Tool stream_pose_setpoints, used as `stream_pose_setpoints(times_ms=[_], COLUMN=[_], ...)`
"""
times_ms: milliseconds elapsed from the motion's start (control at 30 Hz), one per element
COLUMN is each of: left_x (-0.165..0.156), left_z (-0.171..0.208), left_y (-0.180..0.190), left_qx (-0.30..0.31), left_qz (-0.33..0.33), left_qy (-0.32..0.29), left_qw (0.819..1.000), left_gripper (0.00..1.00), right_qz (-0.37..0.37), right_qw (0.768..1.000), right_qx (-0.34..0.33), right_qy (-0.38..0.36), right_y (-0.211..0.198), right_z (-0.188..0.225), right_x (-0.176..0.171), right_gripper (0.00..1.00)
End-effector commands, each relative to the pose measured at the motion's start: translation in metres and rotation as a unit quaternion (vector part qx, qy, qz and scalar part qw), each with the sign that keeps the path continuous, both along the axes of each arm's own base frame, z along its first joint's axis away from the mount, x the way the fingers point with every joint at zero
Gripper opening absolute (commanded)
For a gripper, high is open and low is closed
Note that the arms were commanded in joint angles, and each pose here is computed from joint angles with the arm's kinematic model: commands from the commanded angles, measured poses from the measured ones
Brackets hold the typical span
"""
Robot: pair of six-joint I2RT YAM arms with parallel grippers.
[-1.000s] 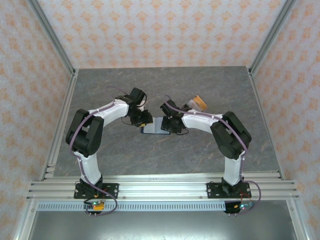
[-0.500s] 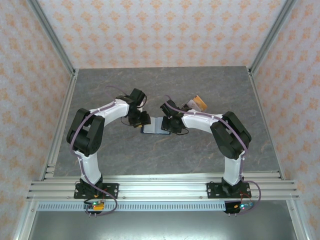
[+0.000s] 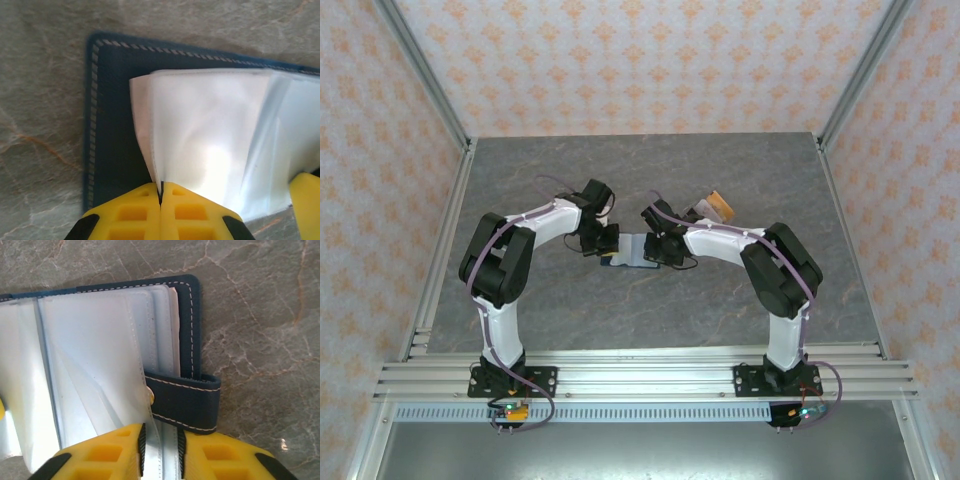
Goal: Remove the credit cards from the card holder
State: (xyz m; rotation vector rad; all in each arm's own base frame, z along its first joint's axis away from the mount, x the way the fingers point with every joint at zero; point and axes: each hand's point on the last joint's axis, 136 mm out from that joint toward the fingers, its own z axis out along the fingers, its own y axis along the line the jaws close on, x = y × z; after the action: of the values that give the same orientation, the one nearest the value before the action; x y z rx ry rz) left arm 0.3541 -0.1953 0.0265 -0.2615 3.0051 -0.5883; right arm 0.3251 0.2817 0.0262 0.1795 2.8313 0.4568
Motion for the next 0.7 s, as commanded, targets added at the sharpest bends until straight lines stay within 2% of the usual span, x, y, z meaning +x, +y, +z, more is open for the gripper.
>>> stream_pose_setpoints(times_ms=[0, 233, 300, 367, 467, 500, 667], left_x=[-0.003, -0.006, -0.005, -0.003, -0.003, -0.003, -0.003], left_z=[0.003, 0.002, 0.007, 0.02, 0.041, 0.049, 0.086], left_y=[-0.016, -0.018, -0.014, -0.011, -0.003, 0.002, 0.037], left_qx=[-0.035, -0.037, -0.027, -0.023, -0.015, -0.013, 0.026], left_qz=[-0.014, -0.015, -0.012, -0.007, 0.0, 0.004, 0.038], left_qy=[-0.002, 0.003, -0.002, -0.017, -0.041, -0.049, -0.099], left_qw=[0.999, 0.999, 1.0, 1.0, 0.999, 0.999, 0.994], left_gripper=[0.0, 0.0, 0.03, 0.12, 0.3, 0.38, 0.59], right_qz=[0.015, 0.022, 0.023, 0.025, 0.026, 0.025, -0.011], right_qw=[1.0, 1.0, 1.0, 1.0, 0.999, 0.998, 0.988], right_qx=[0.001, 0.005, 0.002, 0.002, 0.006, 0.008, -0.037], right_qy=[0.024, 0.018, 0.008, -0.008, -0.041, -0.058, -0.146], right_y=[0.002, 0.006, 0.004, 0.002, -0.004, -0.007, -0.046], right_z=[-0.019, -0.014, -0.006, 0.006, 0.035, 0.048, 0.106], right_x=[-0.011, -0.008, -0.006, -0.004, -0.002, 0.0, 0.008], right_gripper=[0.21, 0.19, 0.2, 0.22, 0.29, 0.33, 0.57])
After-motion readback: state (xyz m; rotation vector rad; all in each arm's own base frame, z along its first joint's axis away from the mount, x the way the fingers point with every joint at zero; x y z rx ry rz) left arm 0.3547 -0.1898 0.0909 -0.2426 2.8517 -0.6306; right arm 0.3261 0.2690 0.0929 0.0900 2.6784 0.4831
